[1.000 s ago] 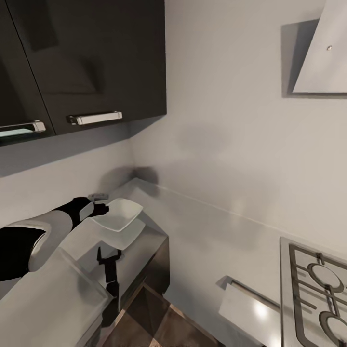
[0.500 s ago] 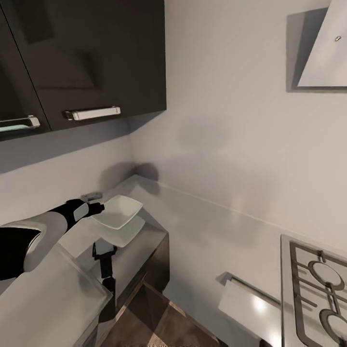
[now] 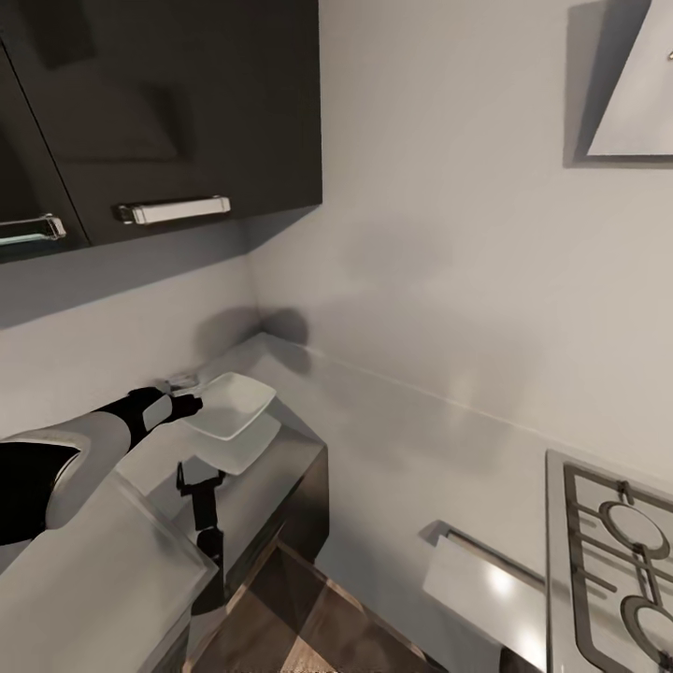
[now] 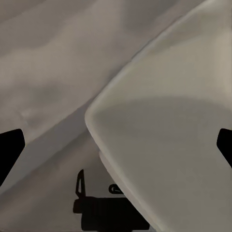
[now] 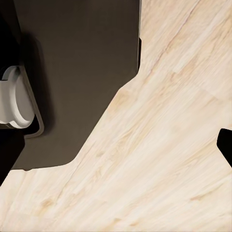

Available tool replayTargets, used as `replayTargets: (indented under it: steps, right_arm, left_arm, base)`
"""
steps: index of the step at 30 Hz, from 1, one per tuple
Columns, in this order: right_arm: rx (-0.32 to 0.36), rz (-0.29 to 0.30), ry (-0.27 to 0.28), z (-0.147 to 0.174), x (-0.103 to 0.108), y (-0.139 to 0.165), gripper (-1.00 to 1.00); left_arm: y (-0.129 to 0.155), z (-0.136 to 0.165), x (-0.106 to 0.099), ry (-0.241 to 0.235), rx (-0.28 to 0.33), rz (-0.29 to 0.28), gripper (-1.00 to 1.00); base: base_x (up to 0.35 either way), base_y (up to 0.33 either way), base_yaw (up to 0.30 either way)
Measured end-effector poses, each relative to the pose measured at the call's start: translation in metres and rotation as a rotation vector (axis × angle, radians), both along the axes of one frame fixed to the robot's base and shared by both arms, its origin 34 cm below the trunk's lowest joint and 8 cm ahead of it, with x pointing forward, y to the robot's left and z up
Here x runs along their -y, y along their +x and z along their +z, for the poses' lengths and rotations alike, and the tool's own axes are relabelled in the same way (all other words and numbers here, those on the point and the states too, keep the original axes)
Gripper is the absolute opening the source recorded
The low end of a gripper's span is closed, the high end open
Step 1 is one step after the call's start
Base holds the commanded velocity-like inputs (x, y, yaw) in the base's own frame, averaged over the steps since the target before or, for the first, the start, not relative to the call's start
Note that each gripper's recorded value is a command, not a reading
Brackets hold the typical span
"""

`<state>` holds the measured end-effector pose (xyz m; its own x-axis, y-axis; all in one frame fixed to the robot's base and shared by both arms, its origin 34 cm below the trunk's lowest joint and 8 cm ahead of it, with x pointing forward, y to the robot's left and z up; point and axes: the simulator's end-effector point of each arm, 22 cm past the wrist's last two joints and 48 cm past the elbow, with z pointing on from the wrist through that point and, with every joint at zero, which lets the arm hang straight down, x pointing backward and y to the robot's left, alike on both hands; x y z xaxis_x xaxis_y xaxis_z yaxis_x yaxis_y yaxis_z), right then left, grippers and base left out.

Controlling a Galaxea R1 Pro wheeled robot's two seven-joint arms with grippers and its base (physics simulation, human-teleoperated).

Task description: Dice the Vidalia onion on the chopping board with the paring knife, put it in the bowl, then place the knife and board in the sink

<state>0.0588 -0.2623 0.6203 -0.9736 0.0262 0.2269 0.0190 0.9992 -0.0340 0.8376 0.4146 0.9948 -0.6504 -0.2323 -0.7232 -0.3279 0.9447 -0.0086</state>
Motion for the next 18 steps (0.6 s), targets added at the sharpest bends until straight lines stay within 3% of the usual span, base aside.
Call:
replayTargets:
  steps: [18]
  right_arm:
    - [-0.029, 0.0, -0.001, 0.002, 0.001, -0.011, 1.0]
  left_arm:
    - [-0.001, -0.021, 0.0, 0.0, -0.028, 0.0, 1.0]
  base:
    - [0.0, 0.0, 0.0]
